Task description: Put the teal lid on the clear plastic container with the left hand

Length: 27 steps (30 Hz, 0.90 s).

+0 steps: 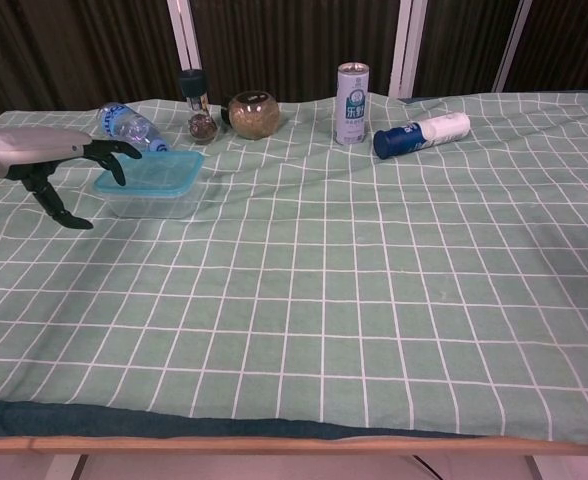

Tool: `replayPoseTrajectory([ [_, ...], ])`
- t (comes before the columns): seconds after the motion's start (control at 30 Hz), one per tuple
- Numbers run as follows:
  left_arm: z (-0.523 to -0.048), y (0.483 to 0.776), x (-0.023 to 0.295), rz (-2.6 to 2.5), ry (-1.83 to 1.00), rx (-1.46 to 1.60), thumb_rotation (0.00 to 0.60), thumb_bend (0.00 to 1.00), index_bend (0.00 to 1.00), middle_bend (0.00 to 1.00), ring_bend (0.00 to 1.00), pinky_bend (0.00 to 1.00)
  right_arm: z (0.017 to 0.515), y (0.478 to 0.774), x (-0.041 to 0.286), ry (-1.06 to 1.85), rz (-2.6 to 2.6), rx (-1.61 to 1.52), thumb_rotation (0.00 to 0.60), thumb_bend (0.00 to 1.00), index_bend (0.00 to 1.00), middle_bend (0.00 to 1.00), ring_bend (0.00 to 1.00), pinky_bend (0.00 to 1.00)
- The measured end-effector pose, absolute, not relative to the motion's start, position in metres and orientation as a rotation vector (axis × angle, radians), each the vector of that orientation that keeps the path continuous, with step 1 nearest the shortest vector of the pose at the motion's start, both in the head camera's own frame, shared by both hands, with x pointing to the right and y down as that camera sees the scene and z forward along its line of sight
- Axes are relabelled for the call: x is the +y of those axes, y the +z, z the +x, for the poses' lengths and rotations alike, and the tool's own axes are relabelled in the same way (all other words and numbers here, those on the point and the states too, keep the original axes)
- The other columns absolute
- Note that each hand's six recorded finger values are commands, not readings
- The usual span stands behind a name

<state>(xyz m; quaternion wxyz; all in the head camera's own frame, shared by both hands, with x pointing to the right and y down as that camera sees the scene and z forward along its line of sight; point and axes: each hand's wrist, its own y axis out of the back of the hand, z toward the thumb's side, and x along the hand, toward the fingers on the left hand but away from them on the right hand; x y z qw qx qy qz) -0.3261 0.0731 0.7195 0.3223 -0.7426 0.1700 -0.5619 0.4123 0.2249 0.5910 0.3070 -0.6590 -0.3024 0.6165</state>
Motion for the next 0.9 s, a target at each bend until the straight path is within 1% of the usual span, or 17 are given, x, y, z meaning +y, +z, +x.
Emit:
replayPoseTrajectory([
  [0.9,-0.329,0.737,0.088,-1.953,-1.511,0.388,0.6,0.21,0.0,0.23,0.15,0.07,0.412,0.592,0.225,1.634,-1.744,-0.793,0.6,0.2,0.0,0.0,0.0,0.0],
])
